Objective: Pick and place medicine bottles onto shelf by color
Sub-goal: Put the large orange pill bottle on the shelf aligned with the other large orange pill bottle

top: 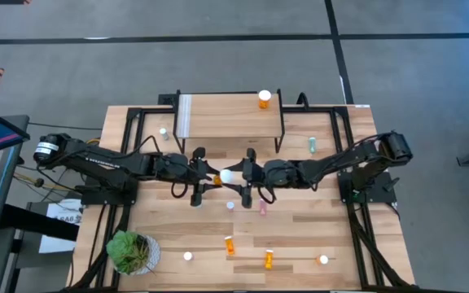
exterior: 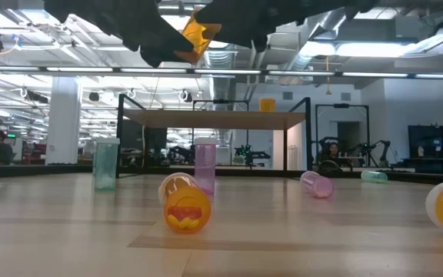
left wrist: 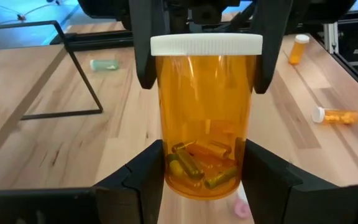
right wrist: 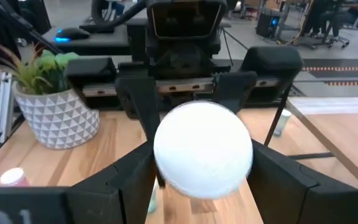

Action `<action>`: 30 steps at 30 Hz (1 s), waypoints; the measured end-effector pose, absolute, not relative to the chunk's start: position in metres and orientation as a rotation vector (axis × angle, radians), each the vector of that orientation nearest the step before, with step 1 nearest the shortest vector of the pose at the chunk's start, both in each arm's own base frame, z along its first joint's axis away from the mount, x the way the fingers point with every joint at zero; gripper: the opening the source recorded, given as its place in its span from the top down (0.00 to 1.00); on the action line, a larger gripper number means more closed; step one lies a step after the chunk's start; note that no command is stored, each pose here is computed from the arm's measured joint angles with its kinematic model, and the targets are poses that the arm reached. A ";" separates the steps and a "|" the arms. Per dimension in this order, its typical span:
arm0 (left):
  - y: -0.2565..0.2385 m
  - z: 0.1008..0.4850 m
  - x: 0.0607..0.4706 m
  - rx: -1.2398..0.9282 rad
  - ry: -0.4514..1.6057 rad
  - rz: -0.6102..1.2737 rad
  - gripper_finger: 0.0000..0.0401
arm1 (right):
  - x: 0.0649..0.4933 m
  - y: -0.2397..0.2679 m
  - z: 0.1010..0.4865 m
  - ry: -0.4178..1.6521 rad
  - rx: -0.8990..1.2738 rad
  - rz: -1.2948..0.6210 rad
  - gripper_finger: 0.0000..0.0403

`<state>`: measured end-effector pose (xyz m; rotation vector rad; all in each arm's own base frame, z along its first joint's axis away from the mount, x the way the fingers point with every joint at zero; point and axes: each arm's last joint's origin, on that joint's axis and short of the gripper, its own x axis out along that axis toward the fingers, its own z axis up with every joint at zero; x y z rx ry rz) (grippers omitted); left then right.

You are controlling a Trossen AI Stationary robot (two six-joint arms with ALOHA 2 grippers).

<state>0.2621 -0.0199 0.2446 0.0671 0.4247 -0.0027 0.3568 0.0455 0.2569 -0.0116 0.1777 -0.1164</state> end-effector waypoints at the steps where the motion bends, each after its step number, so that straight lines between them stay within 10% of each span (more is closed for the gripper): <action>1: -0.020 0.245 0.262 0.068 0.425 -0.002 0.60 | 0.357 0.046 0.257 0.184 -0.013 -0.116 0.37; 18: -0.020 0.245 0.262 0.069 0.426 -0.002 0.59 | 0.356 0.045 0.259 0.196 -0.016 -0.118 0.49; 30: -0.019 0.245 0.262 0.057 0.425 0.025 0.41 | 0.356 0.045 0.259 0.199 -0.016 -0.117 0.47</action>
